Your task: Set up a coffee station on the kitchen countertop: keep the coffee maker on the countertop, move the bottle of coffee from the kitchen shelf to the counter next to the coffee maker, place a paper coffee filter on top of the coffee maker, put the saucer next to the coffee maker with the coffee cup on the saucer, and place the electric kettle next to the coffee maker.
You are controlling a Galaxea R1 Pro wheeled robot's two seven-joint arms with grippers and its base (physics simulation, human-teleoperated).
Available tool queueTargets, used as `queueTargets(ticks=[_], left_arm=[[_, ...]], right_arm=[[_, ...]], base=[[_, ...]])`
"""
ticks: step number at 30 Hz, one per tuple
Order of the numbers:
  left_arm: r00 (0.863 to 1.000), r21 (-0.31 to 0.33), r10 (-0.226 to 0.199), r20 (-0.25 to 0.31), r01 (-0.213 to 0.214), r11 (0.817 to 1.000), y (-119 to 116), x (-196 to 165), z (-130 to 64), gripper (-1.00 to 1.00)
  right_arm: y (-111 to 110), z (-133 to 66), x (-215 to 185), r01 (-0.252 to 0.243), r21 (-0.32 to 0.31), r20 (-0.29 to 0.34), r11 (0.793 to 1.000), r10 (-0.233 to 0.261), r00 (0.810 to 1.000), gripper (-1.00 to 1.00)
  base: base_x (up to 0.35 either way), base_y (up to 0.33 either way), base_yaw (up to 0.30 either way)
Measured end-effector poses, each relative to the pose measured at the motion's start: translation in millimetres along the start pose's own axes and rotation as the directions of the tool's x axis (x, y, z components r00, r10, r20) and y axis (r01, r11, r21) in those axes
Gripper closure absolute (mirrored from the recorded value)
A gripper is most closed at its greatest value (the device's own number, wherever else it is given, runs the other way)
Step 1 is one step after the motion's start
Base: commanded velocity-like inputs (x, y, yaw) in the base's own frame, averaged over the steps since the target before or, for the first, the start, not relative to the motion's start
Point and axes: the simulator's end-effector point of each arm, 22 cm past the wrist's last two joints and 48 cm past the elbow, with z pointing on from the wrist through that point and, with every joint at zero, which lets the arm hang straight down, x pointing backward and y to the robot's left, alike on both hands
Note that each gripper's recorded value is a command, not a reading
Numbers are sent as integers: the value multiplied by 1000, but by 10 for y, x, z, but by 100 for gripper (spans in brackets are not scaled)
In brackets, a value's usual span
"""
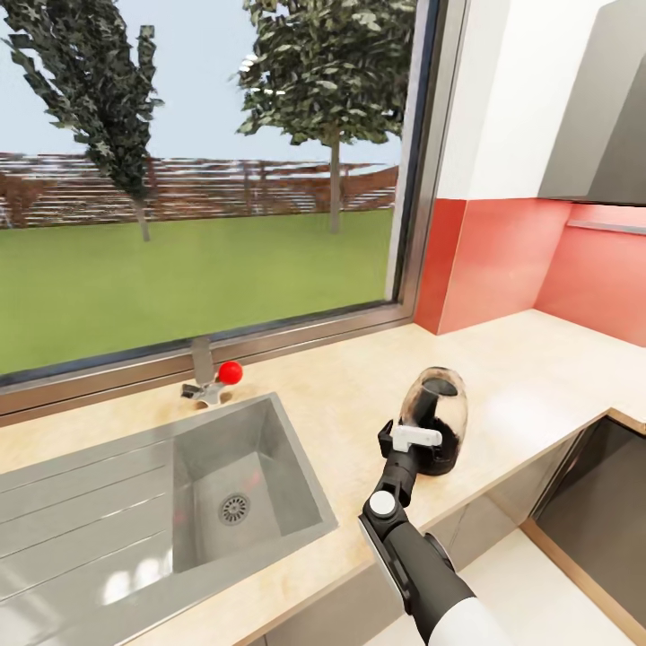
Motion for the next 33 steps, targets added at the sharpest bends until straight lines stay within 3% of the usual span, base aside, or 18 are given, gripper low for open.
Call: queueTargets(ticks=[9,10,33], left_arm=[[1000,0,0,0,0,1000,0,-1,0,-100],[1000,0,0,0,0,1000,0,-1,0,-100],[1000,-1,1,0,-1,1000,3,-1,0,-100]], right_arm=[[1,1,1,0,0,0,1000,0,1000,-100],[1,1,2,0,0,0,1000,0,1000,100],[7,-2,-1,0,-2,1,1000,0,1000,100]], base=[[12,-25,0],[0,0,0],[0,0,0]])
